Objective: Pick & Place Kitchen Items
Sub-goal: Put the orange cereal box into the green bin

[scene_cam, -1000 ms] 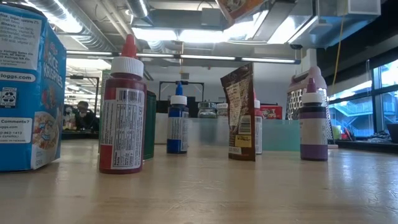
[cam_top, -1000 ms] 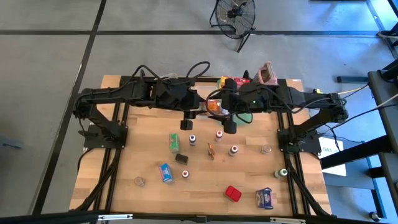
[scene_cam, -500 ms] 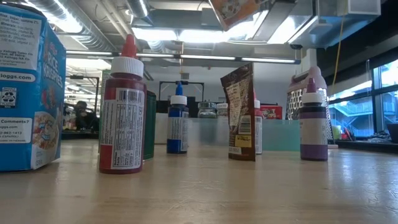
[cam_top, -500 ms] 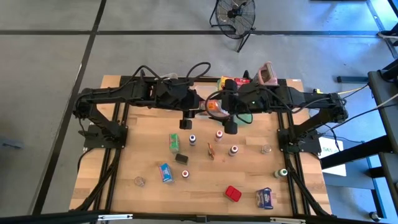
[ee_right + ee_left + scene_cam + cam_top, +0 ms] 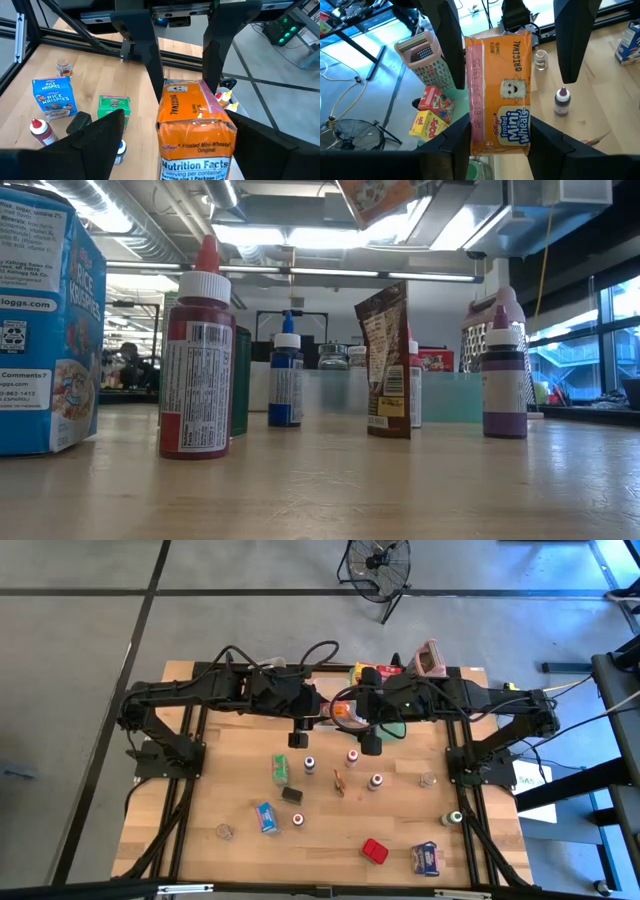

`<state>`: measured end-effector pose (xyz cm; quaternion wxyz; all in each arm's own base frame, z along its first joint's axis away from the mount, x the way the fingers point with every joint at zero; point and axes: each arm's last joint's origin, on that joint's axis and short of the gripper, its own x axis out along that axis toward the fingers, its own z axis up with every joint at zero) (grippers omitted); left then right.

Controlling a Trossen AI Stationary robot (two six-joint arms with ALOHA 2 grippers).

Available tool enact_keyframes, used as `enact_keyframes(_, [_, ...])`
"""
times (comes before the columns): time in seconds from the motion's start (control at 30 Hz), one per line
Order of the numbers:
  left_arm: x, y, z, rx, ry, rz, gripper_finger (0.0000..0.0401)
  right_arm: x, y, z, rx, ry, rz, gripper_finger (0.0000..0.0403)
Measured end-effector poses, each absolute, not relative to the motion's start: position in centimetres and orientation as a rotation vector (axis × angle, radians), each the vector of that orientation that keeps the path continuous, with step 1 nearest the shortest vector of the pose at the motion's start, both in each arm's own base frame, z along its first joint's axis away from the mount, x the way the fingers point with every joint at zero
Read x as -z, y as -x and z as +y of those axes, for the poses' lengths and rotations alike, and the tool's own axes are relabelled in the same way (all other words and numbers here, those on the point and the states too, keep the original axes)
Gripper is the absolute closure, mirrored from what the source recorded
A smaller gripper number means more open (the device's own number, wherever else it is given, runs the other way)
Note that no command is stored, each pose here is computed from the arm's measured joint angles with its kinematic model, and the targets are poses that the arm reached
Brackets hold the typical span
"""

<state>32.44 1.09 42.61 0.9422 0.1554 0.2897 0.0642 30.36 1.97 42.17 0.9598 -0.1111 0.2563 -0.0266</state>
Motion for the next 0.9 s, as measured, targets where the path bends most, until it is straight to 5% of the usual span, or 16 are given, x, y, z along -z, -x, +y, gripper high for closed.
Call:
enact_keyframes(0.3, [-42.61, -32.44, 1.08, -0.129, -0.319, 0.591, 0.0248, -42.17, -30.36, 1.97, 0.053, 0.225, 0.520, 0.0111])
enact_keyframes(0.9, [-42.59, -32.45, 1.02, -0.108, -0.313, 0.590, 0.0244, -42.18, -30.36, 1.87, 0.057, 0.228, 0.520, 0.0257])
